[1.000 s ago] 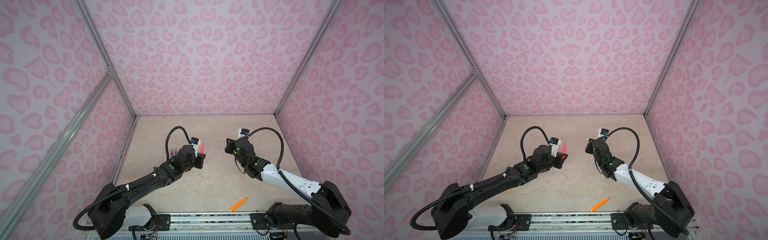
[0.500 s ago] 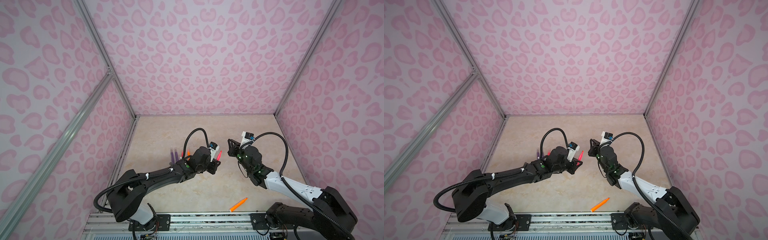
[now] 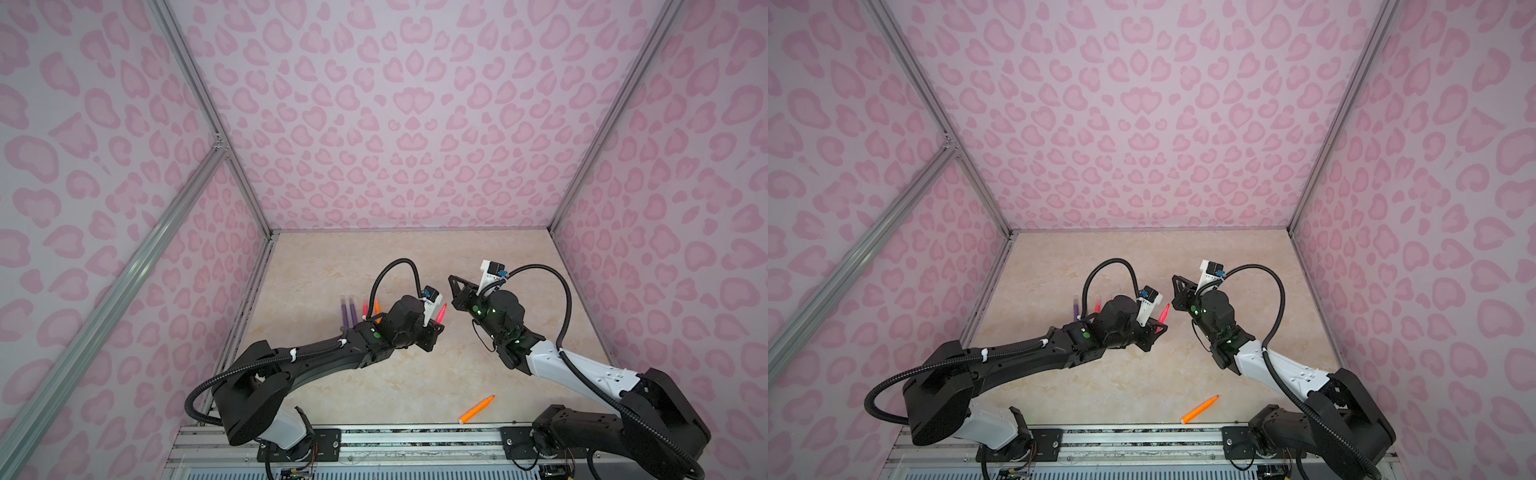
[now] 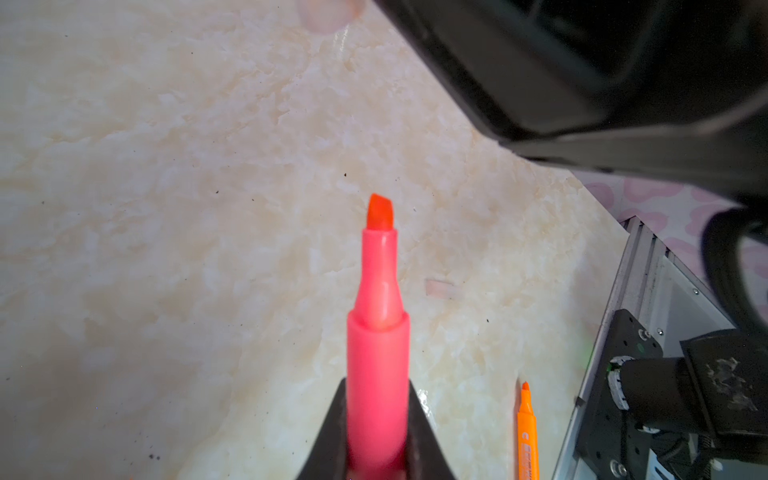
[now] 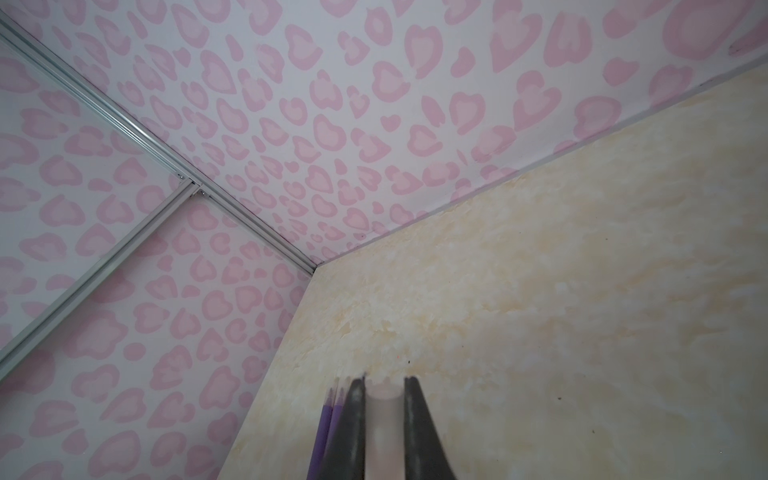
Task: Insert the pens into the pen caps
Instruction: 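Lift the cap and swing the right gripper toward the held pink highlighter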
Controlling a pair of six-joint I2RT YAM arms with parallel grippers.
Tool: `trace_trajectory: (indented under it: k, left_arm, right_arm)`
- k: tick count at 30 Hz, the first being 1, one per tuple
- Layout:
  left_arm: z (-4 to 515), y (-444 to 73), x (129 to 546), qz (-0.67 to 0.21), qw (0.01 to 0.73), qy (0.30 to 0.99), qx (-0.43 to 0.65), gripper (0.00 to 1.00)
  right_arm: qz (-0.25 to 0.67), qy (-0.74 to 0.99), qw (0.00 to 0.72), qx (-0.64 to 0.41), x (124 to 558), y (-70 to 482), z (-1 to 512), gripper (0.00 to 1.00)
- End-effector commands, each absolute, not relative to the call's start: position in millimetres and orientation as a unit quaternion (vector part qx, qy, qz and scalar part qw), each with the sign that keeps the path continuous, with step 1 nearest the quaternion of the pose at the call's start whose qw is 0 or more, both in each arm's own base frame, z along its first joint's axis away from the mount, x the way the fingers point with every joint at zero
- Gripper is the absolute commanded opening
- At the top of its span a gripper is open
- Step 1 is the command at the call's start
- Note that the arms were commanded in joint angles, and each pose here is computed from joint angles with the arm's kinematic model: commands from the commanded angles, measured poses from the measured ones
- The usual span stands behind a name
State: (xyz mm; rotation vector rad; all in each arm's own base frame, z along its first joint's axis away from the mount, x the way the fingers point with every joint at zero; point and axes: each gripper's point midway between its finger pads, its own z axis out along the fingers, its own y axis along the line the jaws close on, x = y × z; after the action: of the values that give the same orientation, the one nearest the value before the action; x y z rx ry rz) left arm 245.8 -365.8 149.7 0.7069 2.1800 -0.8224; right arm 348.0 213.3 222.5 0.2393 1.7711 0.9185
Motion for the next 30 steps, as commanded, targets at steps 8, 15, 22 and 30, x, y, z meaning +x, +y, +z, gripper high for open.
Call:
trace_trajectory:
  k: [8, 15, 22, 30]
  left_arm:
    - [151, -359, 256, -0.293, 0.361, 0.848, 0.254, 0.03]
    - [153, -358, 256, -0.291, 0.365, 0.848, 0.252, 0.03]
    - [155, -357, 257, -0.291, 0.368, 0.847, 0.250, 0.03]
    - [156, -356, 257, -0.291, 0.369, 0.847, 0.249, 0.03]
  right_arm:
    - [0.439, 0.731, 0.506, 0.129, 338, 222, 218, 0.00]
    - [0.448, 0.729, 0.499, 0.136, 332, 226, 216, 0.00]
    - [0.449, 0.730, 0.499, 0.132, 328, 232, 216, 0.00]
    - [0.443, 0.734, 0.497, 0.132, 329, 236, 211, 0.00]
